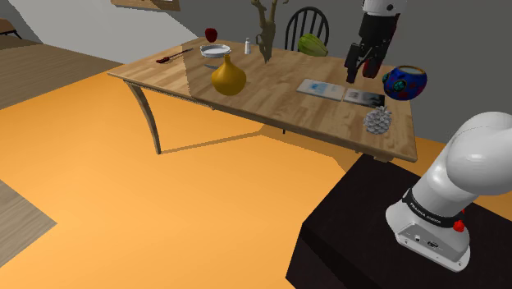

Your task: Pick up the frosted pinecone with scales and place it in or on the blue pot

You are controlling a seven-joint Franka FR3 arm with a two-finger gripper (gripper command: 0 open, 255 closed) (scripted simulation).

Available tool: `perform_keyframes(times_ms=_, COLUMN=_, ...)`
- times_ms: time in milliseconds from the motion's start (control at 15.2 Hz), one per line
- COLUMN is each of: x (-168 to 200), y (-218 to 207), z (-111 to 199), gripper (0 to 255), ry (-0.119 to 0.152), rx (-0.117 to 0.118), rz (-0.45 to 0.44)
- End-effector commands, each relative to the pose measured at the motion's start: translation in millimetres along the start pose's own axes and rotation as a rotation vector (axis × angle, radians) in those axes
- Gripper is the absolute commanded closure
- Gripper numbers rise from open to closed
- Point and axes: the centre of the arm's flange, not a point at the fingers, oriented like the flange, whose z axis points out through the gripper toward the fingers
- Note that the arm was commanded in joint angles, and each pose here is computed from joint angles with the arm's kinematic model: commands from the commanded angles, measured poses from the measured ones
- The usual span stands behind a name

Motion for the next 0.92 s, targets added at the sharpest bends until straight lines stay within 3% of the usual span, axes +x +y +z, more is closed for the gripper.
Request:
perform_keyframes(times_ms=0, x=0, y=0, z=0, gripper=0, ry=0.000, rx=0.000, rz=0.000)
perform_keyframes(times_ms=858, x=-23, y=140, z=91, gripper=0, ry=0.015, rx=-0.023, rz=-0.077)
